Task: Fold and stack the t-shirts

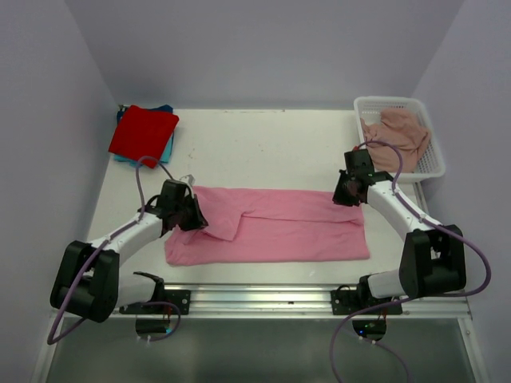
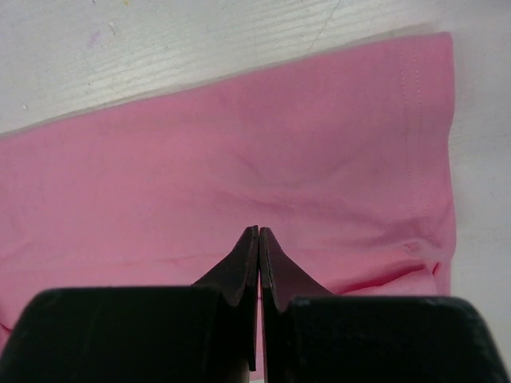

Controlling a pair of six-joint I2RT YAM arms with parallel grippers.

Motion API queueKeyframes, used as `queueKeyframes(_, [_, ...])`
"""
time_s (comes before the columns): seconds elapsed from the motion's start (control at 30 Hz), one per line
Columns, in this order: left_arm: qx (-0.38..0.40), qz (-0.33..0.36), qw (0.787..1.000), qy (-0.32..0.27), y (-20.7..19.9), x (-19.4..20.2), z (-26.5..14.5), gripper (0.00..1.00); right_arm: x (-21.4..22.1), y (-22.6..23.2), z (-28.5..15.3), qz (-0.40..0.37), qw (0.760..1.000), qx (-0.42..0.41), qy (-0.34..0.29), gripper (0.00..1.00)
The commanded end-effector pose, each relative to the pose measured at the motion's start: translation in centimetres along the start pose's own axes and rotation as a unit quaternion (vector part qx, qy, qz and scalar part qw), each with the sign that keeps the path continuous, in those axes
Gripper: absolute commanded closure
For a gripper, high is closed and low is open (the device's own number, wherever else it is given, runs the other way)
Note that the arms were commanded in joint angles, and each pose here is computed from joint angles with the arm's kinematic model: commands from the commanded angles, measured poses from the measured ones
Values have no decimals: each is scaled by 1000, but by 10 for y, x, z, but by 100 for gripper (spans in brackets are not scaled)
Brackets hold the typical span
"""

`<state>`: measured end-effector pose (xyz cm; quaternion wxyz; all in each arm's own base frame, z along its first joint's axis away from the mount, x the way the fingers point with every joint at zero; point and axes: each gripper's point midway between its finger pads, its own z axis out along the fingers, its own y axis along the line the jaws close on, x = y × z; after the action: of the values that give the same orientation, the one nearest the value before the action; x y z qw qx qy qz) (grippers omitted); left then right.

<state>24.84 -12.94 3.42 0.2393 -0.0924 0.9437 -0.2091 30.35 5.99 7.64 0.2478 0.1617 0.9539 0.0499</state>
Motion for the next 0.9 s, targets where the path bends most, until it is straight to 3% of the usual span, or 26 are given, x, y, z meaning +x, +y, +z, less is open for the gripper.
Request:
queueKeyframes(0.0, [16,-2,1000,10,-3,11,-2,100,-2,0,-2,-7,1000,-3,-11,100])
queueKeyframes(0.3, [56,-14,997,45,-13,42,-10,100,-1,1,0,-7,1000,-4,-10,100])
queueKeyframes(0.47, [44,-25,996,72,2,75,-7,100,1,-2,-1,-6,1000,0,-9,100])
queueKeyframes(0.63, [39,-31,997,66,7,82,-11,100,1,-3,-3,-9,1000,2,-9,100])
queueKeyframes(0.77, [45,-17,999,24,-8,51,-25,100,2,-1,-6,-9,1000,-5,-10,100])
queueKeyframes(0.87, [64,15,995,-72,-40,-11,-61,100,8,16,-9,-17,998,-58,-5,100])
